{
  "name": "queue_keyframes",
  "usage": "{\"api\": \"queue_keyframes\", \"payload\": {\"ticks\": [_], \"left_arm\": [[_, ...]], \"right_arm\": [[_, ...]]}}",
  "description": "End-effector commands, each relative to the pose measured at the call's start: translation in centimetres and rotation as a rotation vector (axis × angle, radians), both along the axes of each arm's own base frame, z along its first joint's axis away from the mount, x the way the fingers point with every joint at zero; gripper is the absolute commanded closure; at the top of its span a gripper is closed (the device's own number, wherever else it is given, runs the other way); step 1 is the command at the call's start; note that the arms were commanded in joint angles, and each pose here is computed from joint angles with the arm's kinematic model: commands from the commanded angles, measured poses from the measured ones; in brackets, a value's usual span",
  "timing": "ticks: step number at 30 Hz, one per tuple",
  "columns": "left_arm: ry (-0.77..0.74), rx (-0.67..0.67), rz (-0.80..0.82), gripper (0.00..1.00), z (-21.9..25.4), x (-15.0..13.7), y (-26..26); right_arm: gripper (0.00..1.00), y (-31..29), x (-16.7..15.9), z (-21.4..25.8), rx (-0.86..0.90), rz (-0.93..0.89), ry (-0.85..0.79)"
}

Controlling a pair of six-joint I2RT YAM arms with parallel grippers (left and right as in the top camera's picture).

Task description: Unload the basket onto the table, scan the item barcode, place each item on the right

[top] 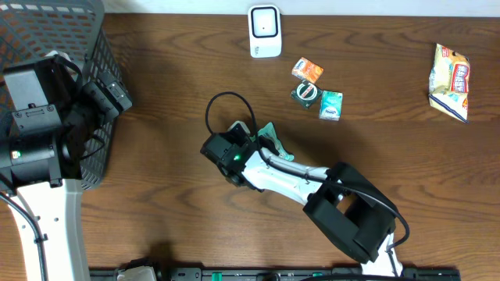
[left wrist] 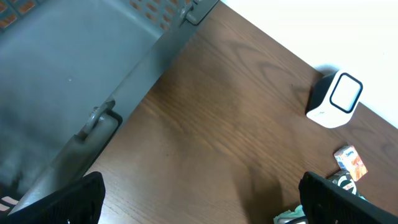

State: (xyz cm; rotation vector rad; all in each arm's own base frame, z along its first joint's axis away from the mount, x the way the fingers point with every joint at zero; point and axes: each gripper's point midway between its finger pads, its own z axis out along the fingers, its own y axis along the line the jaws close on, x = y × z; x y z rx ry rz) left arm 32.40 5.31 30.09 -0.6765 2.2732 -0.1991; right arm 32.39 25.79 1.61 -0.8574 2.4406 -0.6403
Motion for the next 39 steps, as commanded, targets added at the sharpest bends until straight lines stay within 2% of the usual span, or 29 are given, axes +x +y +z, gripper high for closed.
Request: {"api": "queue_keyframes", "payload": {"ticks": [1,3,5,6,12,15,17,21,24,30,35,39], "left_arm": [[0.004,0.015,0.002,0.02,0.0,-0.1,0.3],[0.004,0.015,0.002,0.02,0.0,-0.1,0.3],[0.004,0.015,0.002,0.02,0.0,-0.1,0.3],[0.004,0.015,0.002,0.02,0.0,-0.1,0.3],[0.004,0.015,0.002,0.02,0.0,-0.1,0.3],[0.004,0.015,0.002,0.02,0.0,-0.1,0.3],[0.004,0.015,0.002,0.02,0.0,-0.1,0.3],[0.004,0.015,0.002,0.02,0.0,-0.1,0.3],[0.004,0.015,0.002,0.02,0.0,-0.1,0.3],[0.004,0.015,0.002,0.03,0.0,-0.1,0.3],[0.004,0.015,0.002,0.02,0.0,-0.1,0.3],[0.004,0.015,0.002,0.02,0.0,-0.1,0.3]], "right_arm": [[0.57,-1.0,0.3,-1.4,-0.018,-0.027,0.022],[0.61,-1.2,0.0,-2.3,-0.004,-0.034,0.068],[0.8,-1.1,-0.3,-2.9,0.038,-0.041,0.12],[0.86,-0.8,-0.4,-2.9,0.058,-0.04,0.134],[0.88,1.1,-0.1,-0.1,0.236,-0.018,0.216],[0.91,2.9,-0.1,2.8,0.438,0.056,0.322],[0.98,3.9,-0.4,5.2,0.623,0.119,0.417],[0.99,5.0,-1.6,8.5,0.953,0.23,0.624],[0.99,3.8,-2.0,8.9,1.158,0.207,0.773],[0.98,2.0,-2.9,6.9,1.376,0.156,0.933],[0.94,-0.2,-2.5,3.8,1.412,0.043,0.964],[0.78,-3.5,-0.7,0.1,1.267,-0.175,0.891]]}}
